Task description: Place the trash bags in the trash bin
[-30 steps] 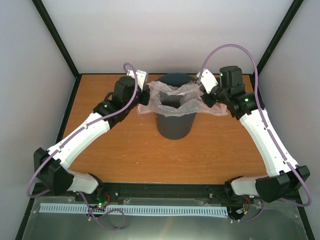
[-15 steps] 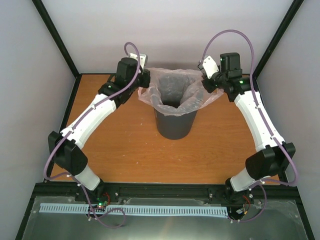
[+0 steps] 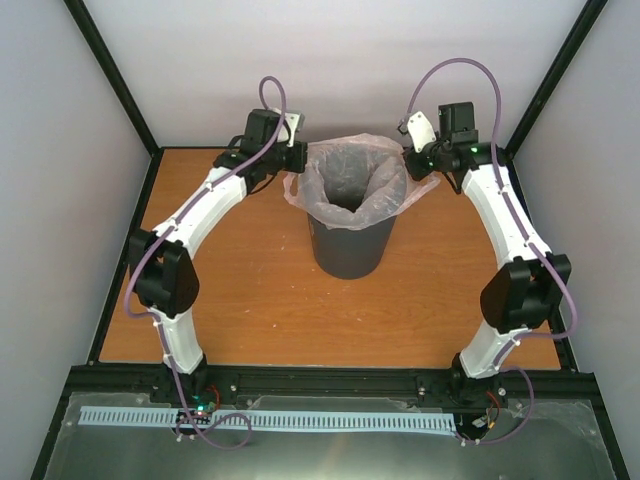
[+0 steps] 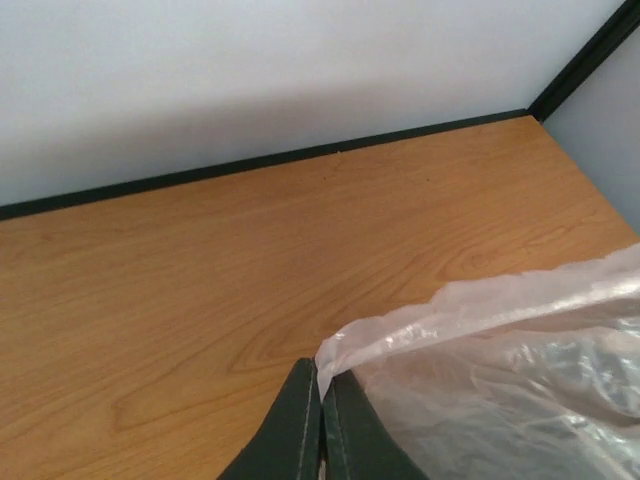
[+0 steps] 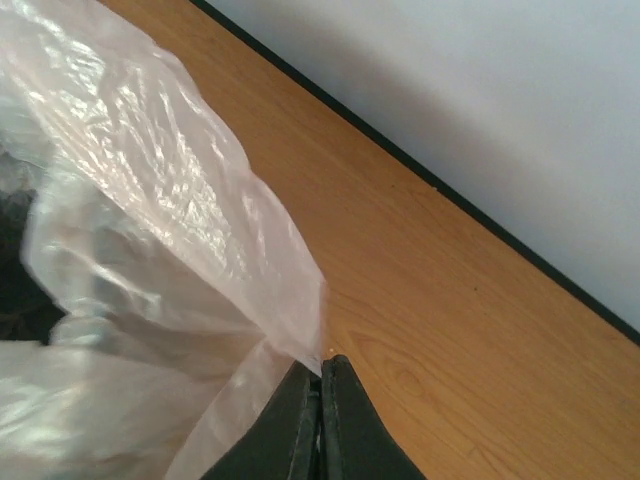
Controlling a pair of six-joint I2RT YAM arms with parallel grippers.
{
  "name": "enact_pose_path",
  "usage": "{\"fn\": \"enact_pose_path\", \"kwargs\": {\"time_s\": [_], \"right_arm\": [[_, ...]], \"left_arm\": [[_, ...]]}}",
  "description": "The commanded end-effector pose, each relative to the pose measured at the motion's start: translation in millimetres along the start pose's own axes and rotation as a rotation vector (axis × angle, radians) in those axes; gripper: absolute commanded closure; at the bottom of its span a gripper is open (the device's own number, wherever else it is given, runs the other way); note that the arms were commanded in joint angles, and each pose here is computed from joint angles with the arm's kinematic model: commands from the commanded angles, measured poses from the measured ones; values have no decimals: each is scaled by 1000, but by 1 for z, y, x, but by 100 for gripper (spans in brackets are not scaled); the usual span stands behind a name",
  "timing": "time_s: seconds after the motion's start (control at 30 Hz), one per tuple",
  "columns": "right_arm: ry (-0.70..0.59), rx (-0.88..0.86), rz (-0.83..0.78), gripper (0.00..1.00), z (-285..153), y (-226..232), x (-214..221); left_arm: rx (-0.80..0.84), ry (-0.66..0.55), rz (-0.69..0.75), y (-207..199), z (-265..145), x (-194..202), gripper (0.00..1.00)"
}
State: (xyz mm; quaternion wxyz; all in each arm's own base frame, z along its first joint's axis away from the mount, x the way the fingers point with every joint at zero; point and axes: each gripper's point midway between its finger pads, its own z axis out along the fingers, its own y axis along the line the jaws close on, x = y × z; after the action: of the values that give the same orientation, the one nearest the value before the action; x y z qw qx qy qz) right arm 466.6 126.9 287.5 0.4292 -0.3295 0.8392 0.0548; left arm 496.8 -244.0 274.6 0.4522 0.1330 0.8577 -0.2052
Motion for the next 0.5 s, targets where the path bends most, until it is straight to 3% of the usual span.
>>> {"fn": "enact_pose_path", "kwargs": {"time_s": [0.0,0.23,0.47], "right_arm": [[-14,-68,89,97,8,-8,0],[22,-265,225,97,31,4,16],[67,-346,262,97,31,26,42]], "left_arm": [[112,-2,-104,4,-5,-14,99],[223,47,-175,4,5,8,99],[281,120,-274,-1,-1,62,99]]}}
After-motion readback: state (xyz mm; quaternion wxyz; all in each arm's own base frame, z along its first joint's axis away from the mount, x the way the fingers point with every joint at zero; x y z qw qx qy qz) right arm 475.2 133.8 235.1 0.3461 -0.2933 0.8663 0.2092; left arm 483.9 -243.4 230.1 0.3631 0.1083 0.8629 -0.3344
